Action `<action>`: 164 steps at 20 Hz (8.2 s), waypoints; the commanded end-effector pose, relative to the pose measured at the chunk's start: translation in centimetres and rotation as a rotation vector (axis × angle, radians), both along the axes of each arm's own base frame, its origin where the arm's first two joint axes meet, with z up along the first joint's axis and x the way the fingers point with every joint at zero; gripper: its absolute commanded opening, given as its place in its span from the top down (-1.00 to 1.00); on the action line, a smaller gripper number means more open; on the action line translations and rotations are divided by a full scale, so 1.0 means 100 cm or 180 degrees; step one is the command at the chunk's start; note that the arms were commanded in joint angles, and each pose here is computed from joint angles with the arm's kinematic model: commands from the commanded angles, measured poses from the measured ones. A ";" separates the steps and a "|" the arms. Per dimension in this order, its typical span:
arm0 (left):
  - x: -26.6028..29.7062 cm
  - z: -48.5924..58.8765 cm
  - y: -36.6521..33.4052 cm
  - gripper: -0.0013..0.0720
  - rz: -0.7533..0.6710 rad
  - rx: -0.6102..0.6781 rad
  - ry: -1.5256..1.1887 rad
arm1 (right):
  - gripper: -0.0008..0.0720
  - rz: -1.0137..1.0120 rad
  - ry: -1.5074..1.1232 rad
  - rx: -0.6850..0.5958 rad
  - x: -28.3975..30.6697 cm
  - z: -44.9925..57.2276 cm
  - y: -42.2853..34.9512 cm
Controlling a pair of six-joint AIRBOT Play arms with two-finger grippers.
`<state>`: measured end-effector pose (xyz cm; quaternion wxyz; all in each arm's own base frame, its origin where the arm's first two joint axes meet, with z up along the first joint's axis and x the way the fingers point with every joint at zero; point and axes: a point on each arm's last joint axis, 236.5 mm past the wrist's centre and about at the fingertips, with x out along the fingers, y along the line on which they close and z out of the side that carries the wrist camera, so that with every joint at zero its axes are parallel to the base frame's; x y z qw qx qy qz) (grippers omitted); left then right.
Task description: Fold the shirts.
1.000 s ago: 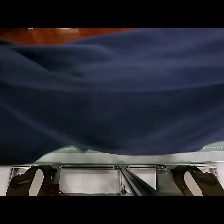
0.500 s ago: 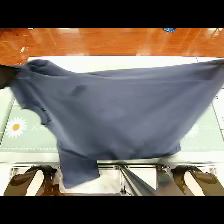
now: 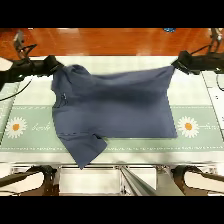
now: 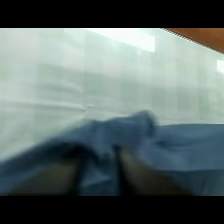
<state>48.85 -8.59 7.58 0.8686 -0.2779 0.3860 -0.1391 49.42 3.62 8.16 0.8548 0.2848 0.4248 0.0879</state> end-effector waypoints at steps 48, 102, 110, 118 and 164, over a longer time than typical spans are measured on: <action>-0.269 -0.193 0.022 0.89 0.0072 -0.0722 0.2510 | -0.15 -0.0919 0.2081 0.0971 -0.303 -0.187 -0.039; -0.009 0.035 0.037 0.90 0.0184 0.0026 -0.0145 | 0.90 0.0122 -0.0032 -0.0352 -0.047 0.001 -0.036; 0.072 -0.044 0.006 0.90 -0.0017 -0.0410 0.0664 | 0.90 0.0069 0.0419 -0.0048 0.033 -0.060 -0.046; -0.035 -0.096 0.050 0.90 -0.0879 0.0643 0.1768 | 0.90 0.0553 0.1277 -0.0526 -0.036 -0.104 -0.061; -0.301 -0.191 -0.016 0.86 -0.0427 -0.0601 0.2470 | -0.15 -0.1267 0.0975 0.0884 -0.240 -0.120 -0.109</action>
